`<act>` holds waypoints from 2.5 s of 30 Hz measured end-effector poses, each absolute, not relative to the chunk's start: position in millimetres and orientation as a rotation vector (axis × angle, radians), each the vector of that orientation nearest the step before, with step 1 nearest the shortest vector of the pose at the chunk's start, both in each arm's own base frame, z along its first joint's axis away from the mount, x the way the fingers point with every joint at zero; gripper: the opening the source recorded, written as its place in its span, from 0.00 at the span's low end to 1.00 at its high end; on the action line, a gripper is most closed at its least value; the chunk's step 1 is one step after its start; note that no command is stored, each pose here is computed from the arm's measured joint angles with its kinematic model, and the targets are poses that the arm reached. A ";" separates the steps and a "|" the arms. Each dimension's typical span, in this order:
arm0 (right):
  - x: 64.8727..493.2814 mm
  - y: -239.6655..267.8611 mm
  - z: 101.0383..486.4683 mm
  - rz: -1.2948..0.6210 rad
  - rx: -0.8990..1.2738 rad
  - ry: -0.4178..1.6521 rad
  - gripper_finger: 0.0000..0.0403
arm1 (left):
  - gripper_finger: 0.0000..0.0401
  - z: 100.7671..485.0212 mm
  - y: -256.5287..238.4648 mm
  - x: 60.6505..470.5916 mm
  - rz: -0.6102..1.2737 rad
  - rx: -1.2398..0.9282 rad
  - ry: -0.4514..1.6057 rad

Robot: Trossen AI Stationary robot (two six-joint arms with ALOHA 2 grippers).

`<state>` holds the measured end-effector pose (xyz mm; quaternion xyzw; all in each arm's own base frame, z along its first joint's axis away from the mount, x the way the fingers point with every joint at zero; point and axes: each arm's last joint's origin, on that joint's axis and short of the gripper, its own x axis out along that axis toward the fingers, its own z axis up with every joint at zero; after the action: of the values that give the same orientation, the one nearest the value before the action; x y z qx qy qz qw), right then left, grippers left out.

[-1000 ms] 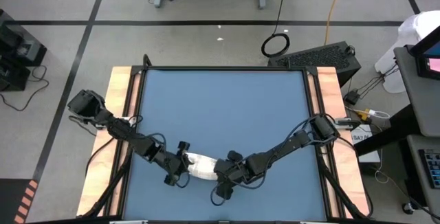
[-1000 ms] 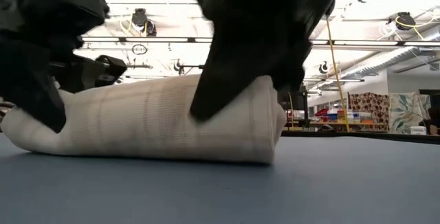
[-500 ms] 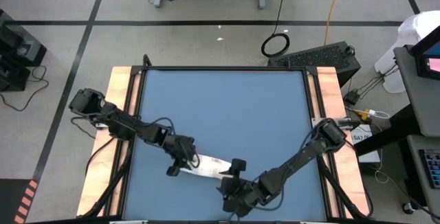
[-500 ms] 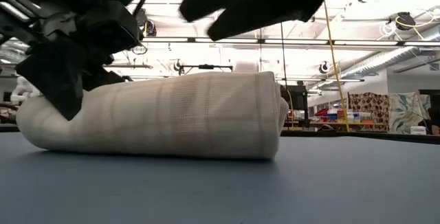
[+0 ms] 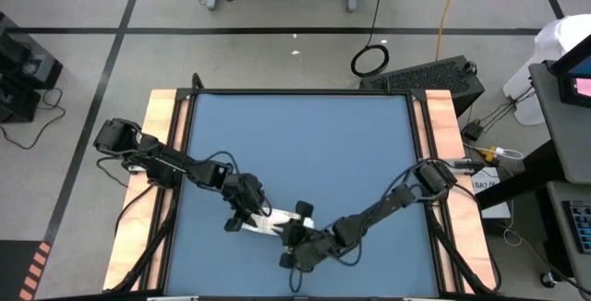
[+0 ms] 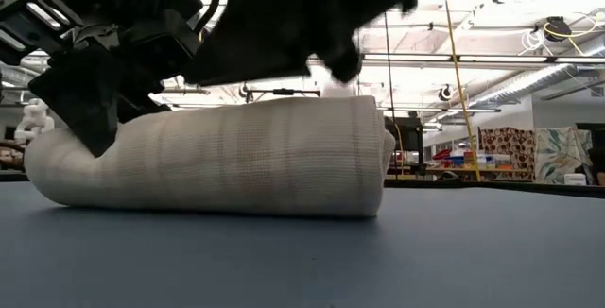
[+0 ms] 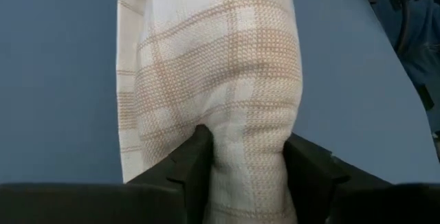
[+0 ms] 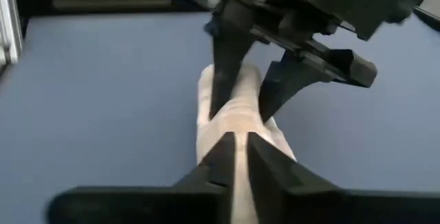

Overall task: Roll towel into tight, uniform cylinder
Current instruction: Roll the white towel, then return to Home Position

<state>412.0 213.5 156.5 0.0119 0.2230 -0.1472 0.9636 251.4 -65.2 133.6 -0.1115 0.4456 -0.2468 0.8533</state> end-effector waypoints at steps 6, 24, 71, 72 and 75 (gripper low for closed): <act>403.8 197.3 118.6 -0.271 0.170 0.278 0.03 | 0.52 133.4 -64.0 252.2 -0.470 -0.210 0.930; 398.8 195.4 69.0 -0.288 0.247 0.274 0.00 | 0.59 215.6 -85.7 234.4 -0.365 -0.135 0.462; 308.9 183.2 235.0 -0.096 -0.179 0.384 0.00 | 0.04 198.1 -79.4 213.5 -0.240 0.113 -0.039; 299.7 177.8 235.1 -0.079 -0.171 0.378 0.00 | 0.04 196.4 -74.7 215.4 -0.244 0.116 -0.022; 273.9 160.9 223.7 -0.023 -0.147 0.357 0.00 | 0.04 191.0 -61.1 220.2 -0.204 0.118 0.028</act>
<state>273.9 160.9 223.7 -0.0730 0.1776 -0.0116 0.9813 220.2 -61.1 191.0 0.0587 0.0142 -0.1017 0.9930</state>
